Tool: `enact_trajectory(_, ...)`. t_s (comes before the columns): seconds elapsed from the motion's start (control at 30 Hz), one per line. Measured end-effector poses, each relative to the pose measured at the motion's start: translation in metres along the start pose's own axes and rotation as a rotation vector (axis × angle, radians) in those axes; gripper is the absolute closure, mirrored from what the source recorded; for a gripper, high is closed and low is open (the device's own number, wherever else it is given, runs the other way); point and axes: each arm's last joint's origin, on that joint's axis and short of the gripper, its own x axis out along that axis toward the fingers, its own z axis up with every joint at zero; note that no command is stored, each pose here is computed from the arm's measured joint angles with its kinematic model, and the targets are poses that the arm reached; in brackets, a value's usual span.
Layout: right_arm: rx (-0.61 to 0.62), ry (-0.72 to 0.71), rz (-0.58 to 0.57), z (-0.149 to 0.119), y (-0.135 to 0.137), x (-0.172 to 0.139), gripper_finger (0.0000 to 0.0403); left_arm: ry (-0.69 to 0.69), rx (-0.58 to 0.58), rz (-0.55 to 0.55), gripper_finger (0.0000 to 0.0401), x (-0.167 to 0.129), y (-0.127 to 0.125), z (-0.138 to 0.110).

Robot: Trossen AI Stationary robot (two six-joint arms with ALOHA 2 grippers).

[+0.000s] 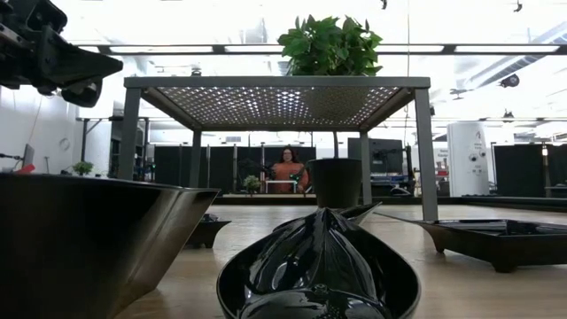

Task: Pick & Place Mini shaped plates
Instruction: Put the black drop-shaped plate on the shelf

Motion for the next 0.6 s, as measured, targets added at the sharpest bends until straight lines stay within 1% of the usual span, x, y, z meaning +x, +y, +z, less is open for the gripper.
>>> enact_trajectory(0.23,0.067,0.001,0.071,0.001,0.007,0.0,0.034,0.0,0.0,-0.001,0.0401,0.0,0.0,0.0)
enact_trajectory(0.33,0.087,-0.022,0.115,0.003,0.01,0.0,0.0337,0.0,0.0,0.0,0.0401,0.0,0.0,0.0)
enact_trajectory(0.47,0.104,-0.039,0.14,0.005,0.013,-0.001,0.0335,0.0,0.0,0.0,0.0401,0.0,0.0,0.0)
enact_trajectory(0.6,0.124,-0.097,0.171,0.011,0.017,-0.002,0.0339,0.0,0.0,0.0,0.0401,0.0,0.0,0.0)
